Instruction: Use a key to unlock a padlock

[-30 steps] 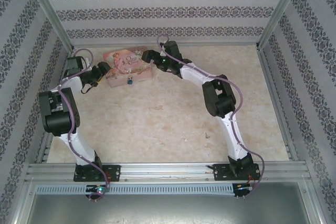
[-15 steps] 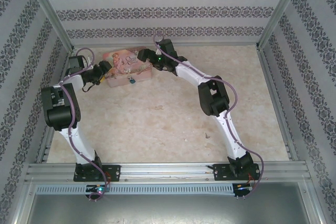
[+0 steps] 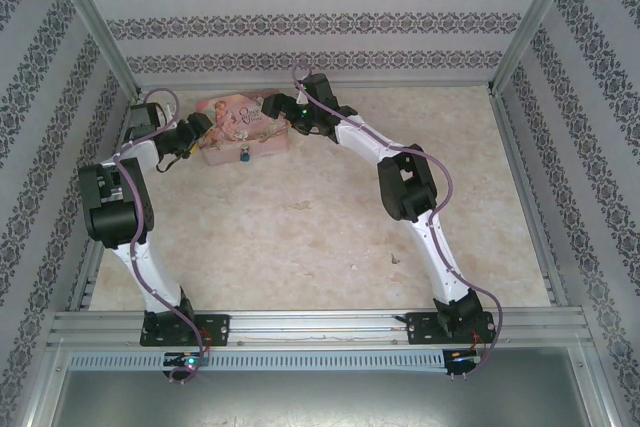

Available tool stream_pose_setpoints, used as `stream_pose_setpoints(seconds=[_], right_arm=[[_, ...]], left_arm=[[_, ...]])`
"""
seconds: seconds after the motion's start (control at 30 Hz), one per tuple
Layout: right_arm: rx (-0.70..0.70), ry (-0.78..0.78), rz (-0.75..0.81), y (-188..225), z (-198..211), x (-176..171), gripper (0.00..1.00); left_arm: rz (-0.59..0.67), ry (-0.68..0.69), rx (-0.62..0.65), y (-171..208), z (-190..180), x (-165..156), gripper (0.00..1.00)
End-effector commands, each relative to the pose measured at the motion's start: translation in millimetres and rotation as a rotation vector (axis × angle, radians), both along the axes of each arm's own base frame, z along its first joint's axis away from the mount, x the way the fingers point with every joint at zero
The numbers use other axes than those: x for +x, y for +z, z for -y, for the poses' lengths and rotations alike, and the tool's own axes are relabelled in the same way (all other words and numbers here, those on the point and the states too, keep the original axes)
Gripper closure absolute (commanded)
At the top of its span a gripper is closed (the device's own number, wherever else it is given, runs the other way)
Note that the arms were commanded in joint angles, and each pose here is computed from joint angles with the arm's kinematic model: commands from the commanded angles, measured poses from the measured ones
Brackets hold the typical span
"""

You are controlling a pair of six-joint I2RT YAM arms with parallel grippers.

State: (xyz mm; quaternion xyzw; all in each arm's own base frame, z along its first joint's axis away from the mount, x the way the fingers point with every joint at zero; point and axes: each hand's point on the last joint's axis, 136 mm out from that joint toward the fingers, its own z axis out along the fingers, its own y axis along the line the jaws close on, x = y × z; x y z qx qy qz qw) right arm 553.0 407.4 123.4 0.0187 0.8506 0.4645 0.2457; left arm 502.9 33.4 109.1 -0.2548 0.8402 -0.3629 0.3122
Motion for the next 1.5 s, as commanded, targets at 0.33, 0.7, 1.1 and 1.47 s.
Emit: stream_pose_setpoints(seconds=[0.33, 0.7, 1.1, 1.47], right_arm=[[0.012, 0.091, 0.03, 21.3, -9.9, -28.3, 0.02], [-0.01, 0.087, 0.035, 20.7, 3.7, -44.2, 0.02], [-0.056, 0.069, 0.041, 22.8, 28.7, -72.1, 0.02], [-0.082, 0.054, 0.032, 18.6, 54.8, -107.4, 0.02]], left_arm=[[0.042, -0.108, -0.018, 11.0, 41.9, 0.1, 0.23], [0.03, -0.152, -0.013, 8.0, 72.1, -11.3, 0.23], [0.01, -0.228, 0.014, 4.6, 116.0, -31.9, 0.23], [-0.002, -0.287, 0.037, 1.2, 154.8, -54.0, 0.23]])
